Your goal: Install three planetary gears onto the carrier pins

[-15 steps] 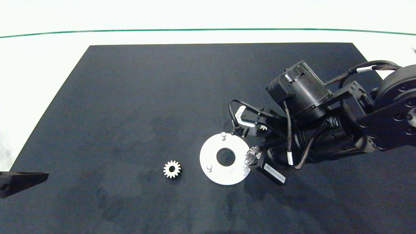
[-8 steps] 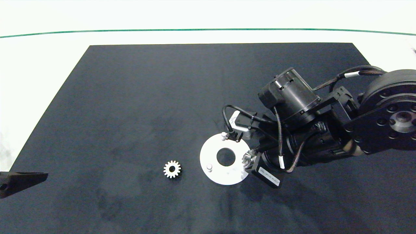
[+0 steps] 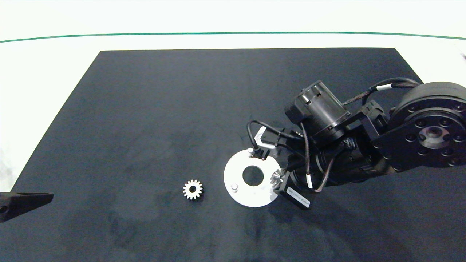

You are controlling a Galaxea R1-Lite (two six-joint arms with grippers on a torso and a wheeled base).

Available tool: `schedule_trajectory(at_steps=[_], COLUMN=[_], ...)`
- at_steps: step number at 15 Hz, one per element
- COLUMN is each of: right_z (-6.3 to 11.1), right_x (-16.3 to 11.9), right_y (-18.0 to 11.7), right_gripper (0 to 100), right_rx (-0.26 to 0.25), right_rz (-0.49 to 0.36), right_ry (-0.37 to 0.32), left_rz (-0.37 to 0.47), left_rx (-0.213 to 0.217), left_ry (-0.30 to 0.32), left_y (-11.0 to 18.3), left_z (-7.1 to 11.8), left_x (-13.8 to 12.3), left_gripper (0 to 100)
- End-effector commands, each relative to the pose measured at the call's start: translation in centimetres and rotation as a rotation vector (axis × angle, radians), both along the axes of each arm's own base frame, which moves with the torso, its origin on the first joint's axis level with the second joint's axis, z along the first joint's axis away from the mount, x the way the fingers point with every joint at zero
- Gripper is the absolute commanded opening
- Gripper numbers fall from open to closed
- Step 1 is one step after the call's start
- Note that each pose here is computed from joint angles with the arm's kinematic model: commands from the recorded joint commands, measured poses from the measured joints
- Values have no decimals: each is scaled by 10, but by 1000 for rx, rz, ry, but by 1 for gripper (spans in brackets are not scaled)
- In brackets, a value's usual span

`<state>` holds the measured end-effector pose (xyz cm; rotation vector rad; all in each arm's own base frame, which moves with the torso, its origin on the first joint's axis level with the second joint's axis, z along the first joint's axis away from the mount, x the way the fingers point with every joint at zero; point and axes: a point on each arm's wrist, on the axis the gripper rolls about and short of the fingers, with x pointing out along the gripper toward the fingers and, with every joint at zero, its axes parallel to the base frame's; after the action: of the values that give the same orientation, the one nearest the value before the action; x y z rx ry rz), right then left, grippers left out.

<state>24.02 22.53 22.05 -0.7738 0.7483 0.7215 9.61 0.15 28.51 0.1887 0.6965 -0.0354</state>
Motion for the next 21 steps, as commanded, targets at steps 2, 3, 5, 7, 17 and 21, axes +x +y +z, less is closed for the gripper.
schedule_trajectory(at_steps=[2, 3, 5, 7, 17, 21], right_z=[0, -2, -2, -2, -3, -3], right_x=[2, 4, 6, 6, 7, 7], right_y=[2, 3, 2, 2, 1, 2], right_gripper=[19, 19, 19, 19, 19, 19], right_rx=[-4, -7, -5, -6, -4, -2], right_rz=[1, 1, -4, -6, -9, -5], right_ry=[-3, 3, 0, 1, 6, 7], left_rz=[-4, -7, -1, -4, -6, -7], left_rx=[2, 2, 2, 2, 1, 2], left_ry=[-4, -4, -10, -7, -8, -7], left_y=[0, -1, 0, 0, -1, -1], left_z=[0, 0, 1, 1, 1, 0], left_x=[-3, -4, -4, -4, -5, -5], left_gripper=[100, 100, 100, 100, 100, 100])
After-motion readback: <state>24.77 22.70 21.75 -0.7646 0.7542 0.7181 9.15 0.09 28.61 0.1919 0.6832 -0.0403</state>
